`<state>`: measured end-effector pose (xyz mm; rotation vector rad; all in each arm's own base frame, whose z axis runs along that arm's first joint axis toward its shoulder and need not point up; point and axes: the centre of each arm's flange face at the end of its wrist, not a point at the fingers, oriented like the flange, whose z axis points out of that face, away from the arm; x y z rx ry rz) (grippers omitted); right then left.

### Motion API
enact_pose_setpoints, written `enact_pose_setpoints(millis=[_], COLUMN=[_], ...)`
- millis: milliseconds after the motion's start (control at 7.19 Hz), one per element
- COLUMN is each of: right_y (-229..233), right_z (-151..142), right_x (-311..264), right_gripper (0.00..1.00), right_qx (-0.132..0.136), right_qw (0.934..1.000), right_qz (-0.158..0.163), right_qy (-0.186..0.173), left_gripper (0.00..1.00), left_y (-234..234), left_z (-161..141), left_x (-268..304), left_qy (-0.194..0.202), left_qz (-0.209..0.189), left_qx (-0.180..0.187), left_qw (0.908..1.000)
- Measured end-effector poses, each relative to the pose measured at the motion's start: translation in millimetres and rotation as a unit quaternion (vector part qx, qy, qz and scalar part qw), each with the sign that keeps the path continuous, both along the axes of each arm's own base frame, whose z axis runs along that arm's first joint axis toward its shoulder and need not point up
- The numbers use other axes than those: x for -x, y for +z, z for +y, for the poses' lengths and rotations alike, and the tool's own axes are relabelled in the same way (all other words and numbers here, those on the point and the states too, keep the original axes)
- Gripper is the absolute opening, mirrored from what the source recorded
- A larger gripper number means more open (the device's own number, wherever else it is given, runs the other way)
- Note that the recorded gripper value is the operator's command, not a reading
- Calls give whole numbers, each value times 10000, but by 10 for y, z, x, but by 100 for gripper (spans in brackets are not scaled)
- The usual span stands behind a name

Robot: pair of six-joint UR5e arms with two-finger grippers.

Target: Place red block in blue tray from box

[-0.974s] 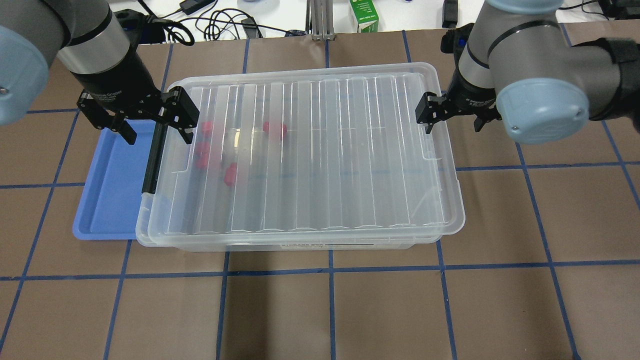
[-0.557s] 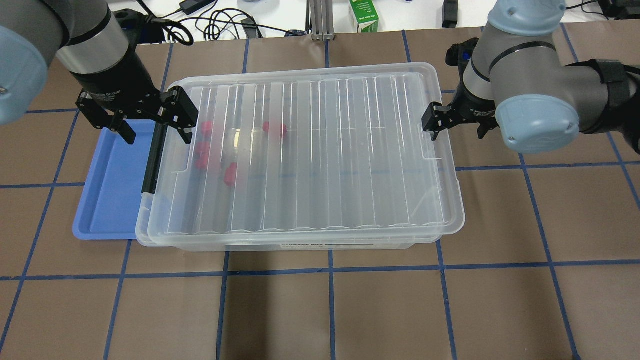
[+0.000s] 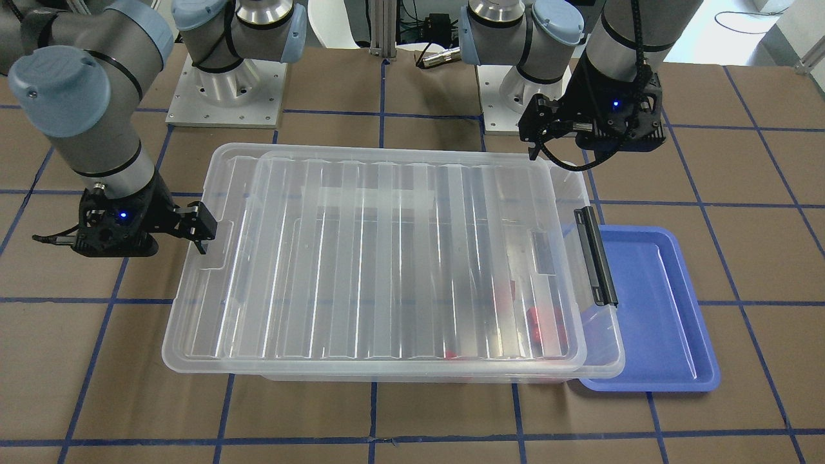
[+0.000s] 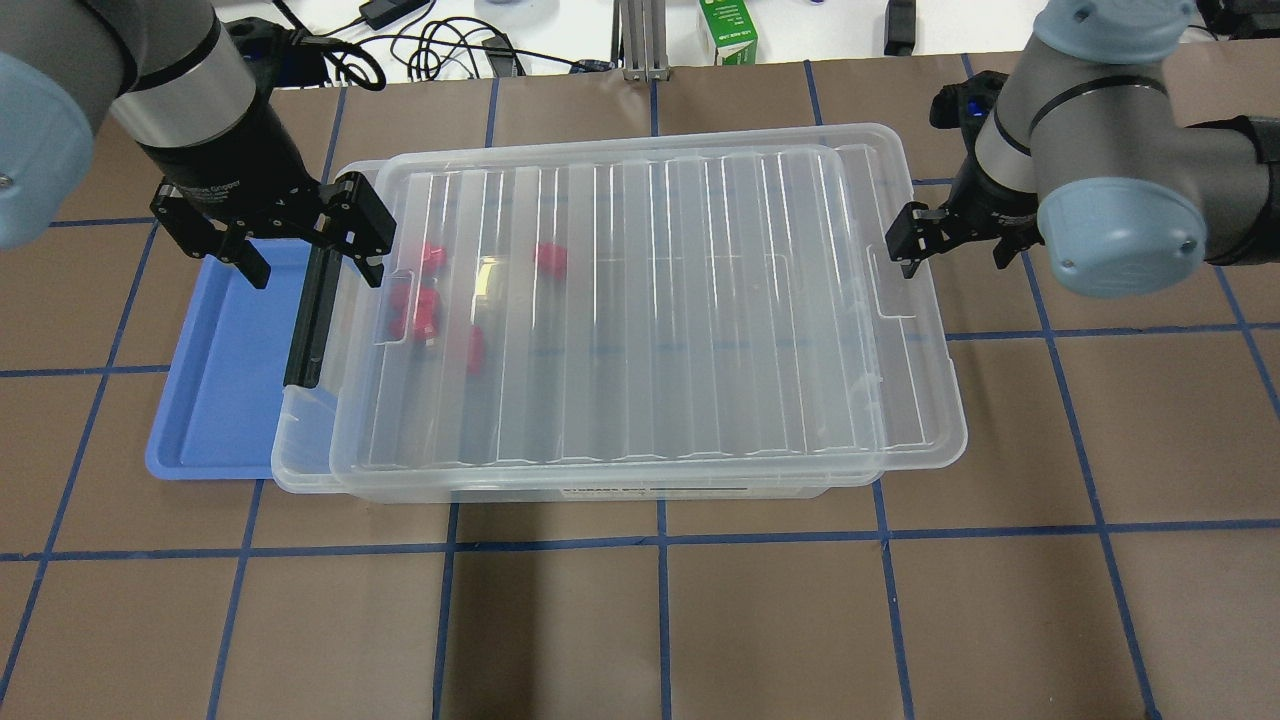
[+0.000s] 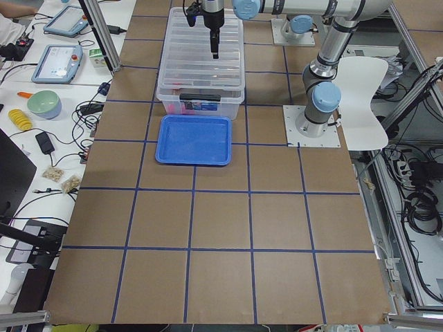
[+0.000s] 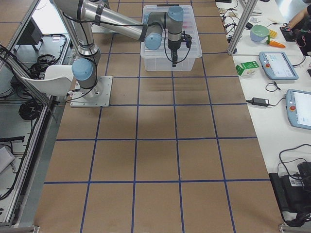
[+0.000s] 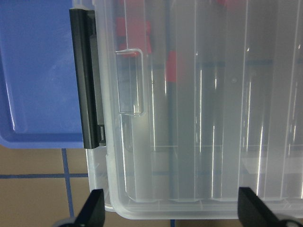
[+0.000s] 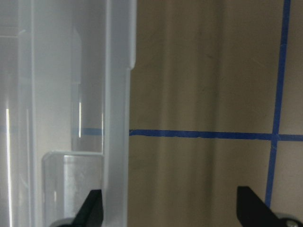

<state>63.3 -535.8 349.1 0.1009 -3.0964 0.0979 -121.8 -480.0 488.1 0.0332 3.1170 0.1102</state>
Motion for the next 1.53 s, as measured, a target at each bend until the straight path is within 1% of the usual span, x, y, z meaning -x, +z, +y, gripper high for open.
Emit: enact_pose_setpoints(millis=[278, 557, 835, 974, 1113, 1252, 1391, 1530], right_y=[12, 14, 20, 22, 22, 22, 23, 27], right_z=[-28, -31, -11, 12, 38, 58, 78, 100], right_x=[382, 804, 1190, 1380, 1544, 1654, 1754, 1850], right_gripper=[100, 100, 100, 100, 100, 100, 100, 100], right_qx=[-12, -27, -23, -28, -39, -46, -53, -61], right_qw=[9997, 9996, 9996, 9997, 9996, 9995, 9995, 9996], right_qz=[44, 45, 25, 21, 23, 30, 33, 27], right_qy=[221, 291, 279, 260, 271, 307, 295, 258], left_gripper=[100, 100, 100, 100, 100, 100, 95, 85], left_y=[2, 6, 9, -27, -104, -239, -401, -536], left_z=[2, 6, -2, -44, -157, -339, -505, -608], left_x=[-8, -22, -20, -25, -43, -59, -64, -59], left_qy=[-5, -231, -317, -304, -298, -290, -266, -238], left_qz=[-7, -12, 1, 4, -9, -25, -24, -6], left_qx=[-7, -27, -22, -19, 63, 200, 245, 215], left_qw=[10000, 9997, 9995, 9995, 9995, 9994, 9993, 9995])
